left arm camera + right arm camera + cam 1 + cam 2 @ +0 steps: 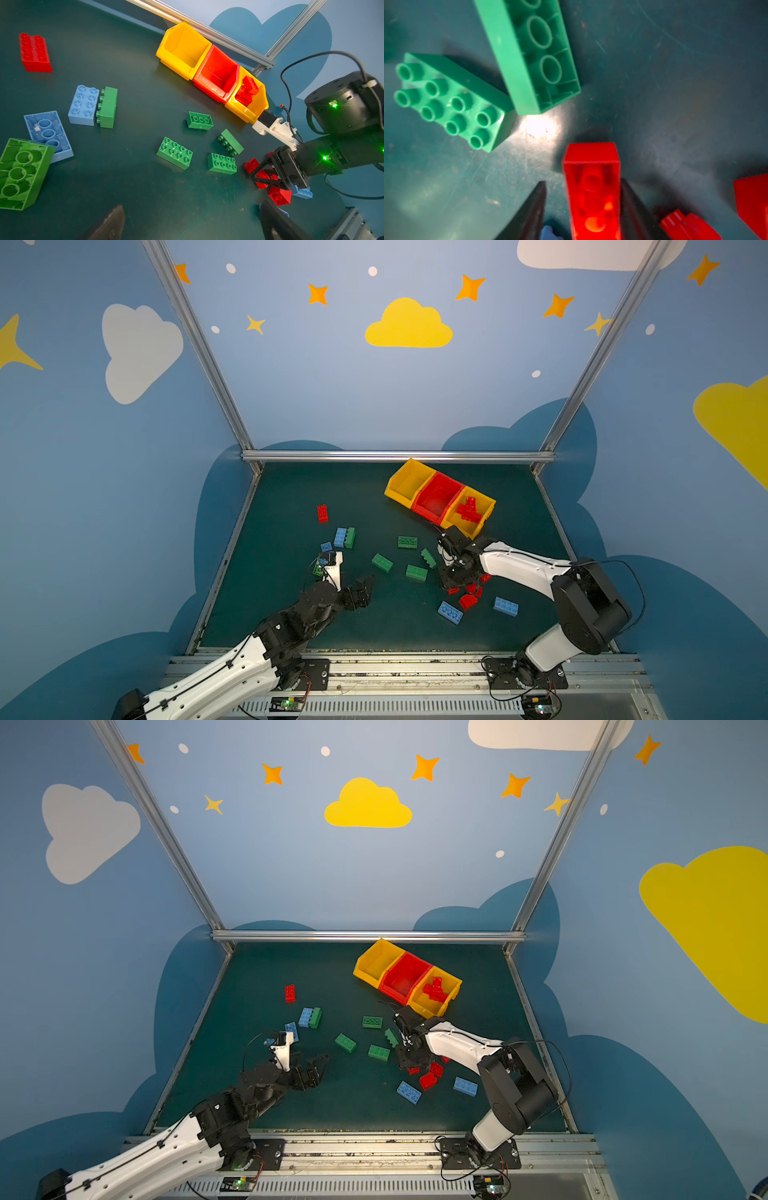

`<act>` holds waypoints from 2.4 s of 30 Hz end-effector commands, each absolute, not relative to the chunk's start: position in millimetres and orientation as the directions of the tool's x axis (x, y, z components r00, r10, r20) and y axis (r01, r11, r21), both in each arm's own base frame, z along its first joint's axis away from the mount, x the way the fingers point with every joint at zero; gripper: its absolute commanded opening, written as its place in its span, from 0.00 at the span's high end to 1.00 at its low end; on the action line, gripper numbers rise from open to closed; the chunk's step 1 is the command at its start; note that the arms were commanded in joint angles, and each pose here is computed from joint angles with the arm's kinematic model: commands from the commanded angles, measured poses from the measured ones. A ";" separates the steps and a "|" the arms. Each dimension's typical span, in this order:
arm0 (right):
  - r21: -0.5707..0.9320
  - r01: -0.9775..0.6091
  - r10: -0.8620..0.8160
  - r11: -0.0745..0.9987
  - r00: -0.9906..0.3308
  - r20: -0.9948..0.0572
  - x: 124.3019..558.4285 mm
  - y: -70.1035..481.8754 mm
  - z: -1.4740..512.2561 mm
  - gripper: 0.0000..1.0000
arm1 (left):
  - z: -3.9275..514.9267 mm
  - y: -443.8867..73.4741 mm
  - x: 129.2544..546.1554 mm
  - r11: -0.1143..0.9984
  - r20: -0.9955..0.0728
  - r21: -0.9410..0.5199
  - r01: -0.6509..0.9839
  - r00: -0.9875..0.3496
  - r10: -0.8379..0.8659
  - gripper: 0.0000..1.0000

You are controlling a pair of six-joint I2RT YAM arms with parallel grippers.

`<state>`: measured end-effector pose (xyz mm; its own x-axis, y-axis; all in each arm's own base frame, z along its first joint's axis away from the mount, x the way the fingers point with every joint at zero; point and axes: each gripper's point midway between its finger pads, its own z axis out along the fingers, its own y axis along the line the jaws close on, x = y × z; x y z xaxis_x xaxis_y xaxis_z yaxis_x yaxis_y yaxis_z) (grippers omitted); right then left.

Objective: Sort the legos into containers by color
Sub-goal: 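Grasp the red brick with the right gripper and carry it to the yellow bin, then open the right gripper to drop the red brick into the yellow bin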

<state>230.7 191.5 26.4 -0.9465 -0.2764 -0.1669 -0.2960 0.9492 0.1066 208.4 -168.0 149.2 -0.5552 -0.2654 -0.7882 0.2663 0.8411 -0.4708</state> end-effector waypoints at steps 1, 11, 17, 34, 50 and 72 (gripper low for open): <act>0.045 -0.276 -0.267 0.960 -0.953 -0.145 233.3 185.4 23.4 0.63 | 144.6 -162.6 206.7 0.852 -0.793 -0.454 0.259 -0.553 -0.255 0.00; -0.007 -0.293 -0.290 0.956 -0.941 -0.174 248.8 191.6 31.9 0.72 | 147.1 -157.3 207.2 0.865 -0.809 -0.430 0.257 -0.534 -0.244 0.00; -0.011 -0.263 -0.255 0.965 -0.922 -0.292 285.4 188.5 81.9 0.74 | 156.5 -160.0 212.5 0.871 -0.826 -0.414 0.266 -0.511 -0.236 0.00; 0.065 0.041 0.067 0.997 -0.881 -0.469 453.5 115.5 133.0 0.71 | 170.8 -184.1 244.2 0.921 -0.856 -0.289 0.262 -0.501 -0.127 0.00; 0.019 0.117 0.114 0.993 -0.896 -0.428 489.8 82.2 99.5 0.61 | 163.0 -182.9 259.5 0.937 -0.847 -0.263 0.228 -0.519 -0.111 0.00; 0.076 0.031 0.060 0.997 -0.906 -0.419 443.0 124.5 115.0 0.41 | 167.2 -164.1 234.8 0.908 -0.830 -0.353 0.227 -0.524 -0.192 0.00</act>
